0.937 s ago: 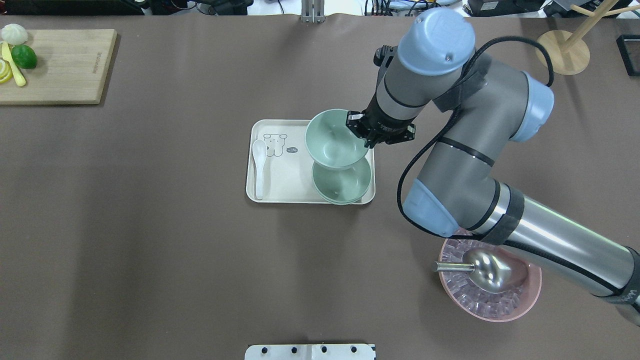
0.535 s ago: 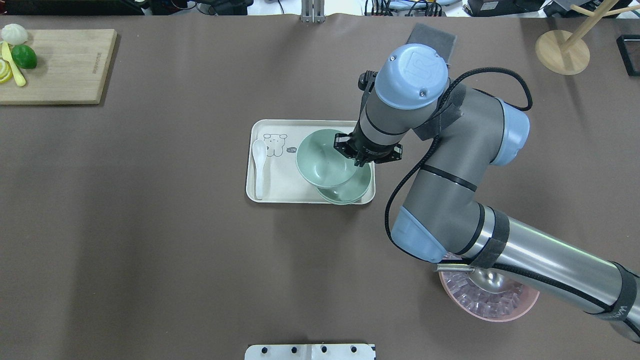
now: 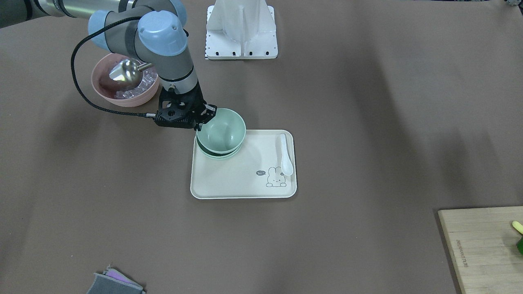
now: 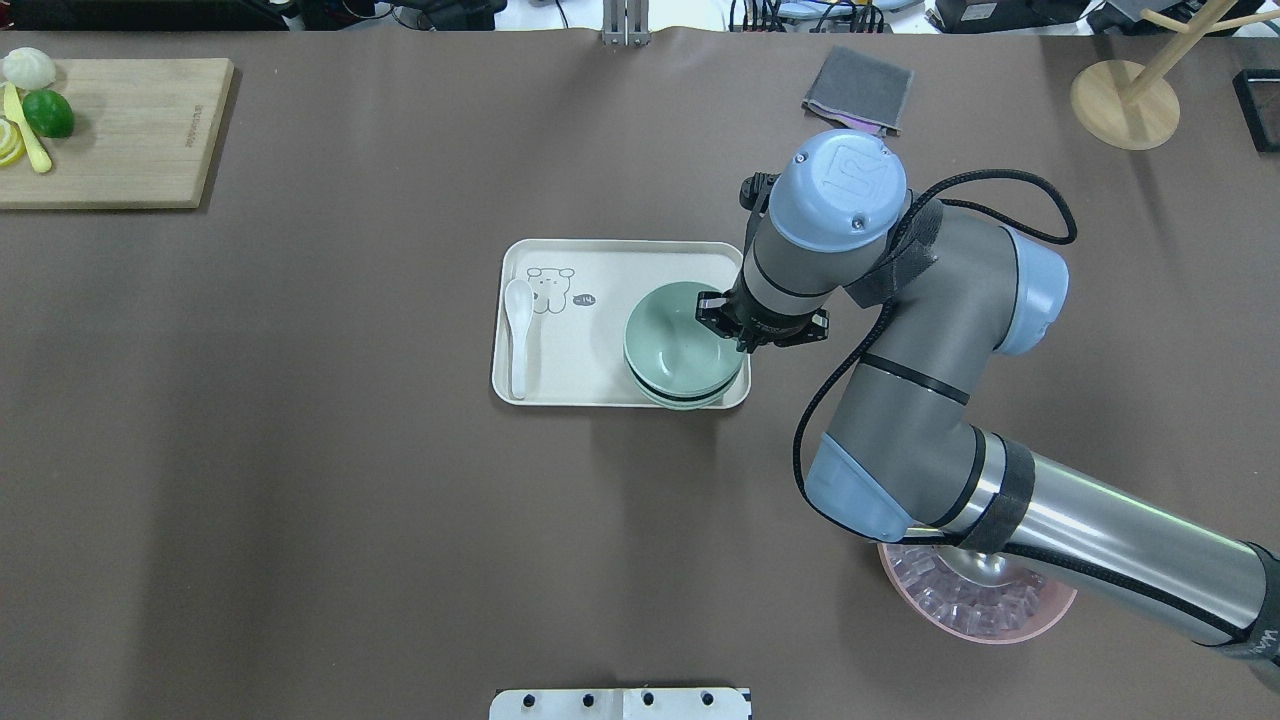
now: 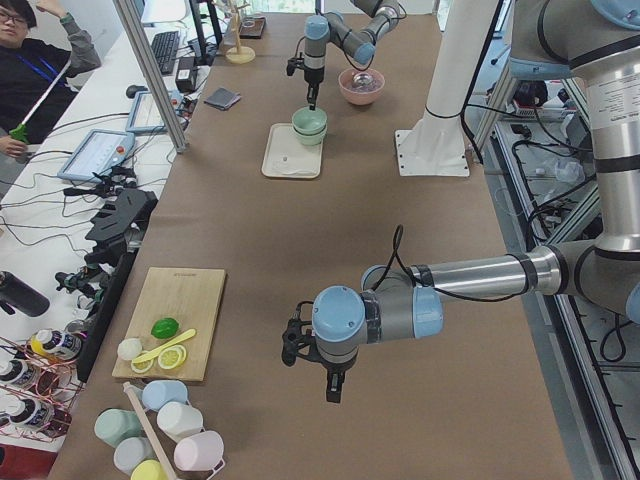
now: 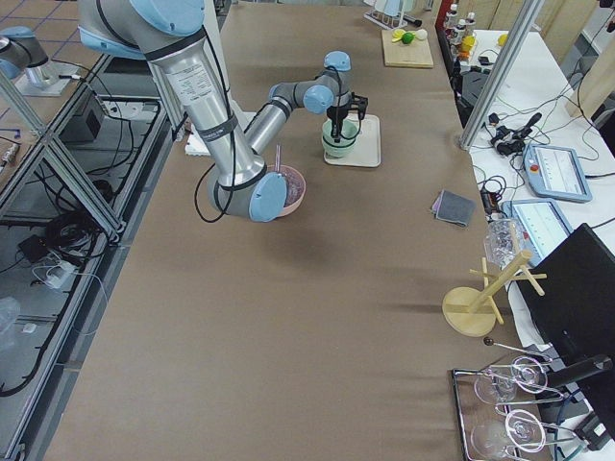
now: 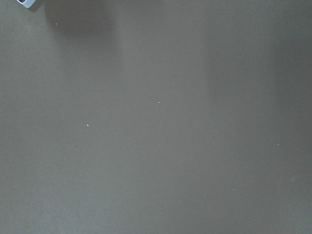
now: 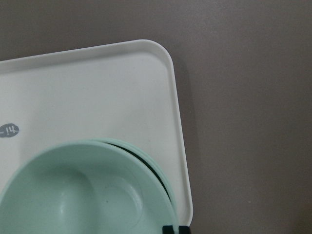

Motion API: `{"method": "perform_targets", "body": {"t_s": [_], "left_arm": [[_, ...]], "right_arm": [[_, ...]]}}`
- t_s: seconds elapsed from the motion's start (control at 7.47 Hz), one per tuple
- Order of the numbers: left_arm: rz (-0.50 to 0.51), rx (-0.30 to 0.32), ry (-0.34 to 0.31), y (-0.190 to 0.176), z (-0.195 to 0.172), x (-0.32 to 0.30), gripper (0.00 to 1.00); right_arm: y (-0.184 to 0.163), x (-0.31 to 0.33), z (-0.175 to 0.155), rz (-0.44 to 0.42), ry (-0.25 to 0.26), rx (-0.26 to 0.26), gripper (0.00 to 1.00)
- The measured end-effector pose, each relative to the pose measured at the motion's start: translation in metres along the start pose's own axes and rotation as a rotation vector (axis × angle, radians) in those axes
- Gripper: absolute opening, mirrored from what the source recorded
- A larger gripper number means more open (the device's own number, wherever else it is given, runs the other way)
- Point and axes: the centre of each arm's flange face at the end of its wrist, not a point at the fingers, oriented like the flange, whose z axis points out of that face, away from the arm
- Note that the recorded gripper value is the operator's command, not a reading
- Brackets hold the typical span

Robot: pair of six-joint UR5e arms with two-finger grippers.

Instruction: Stack green bowls together

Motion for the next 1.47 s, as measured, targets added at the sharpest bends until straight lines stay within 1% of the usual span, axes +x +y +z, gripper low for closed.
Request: {"method": "perform_targets", "body": {"t_s": [1.47], "left_arm": [[0.006, 0.008, -0.002, -0.0011, -0.0028, 0.0019, 0.98]], "right_arm": [[0.0067, -0.0027, 0.0071, -0.006, 0.006, -0.01, 0.0]]}}
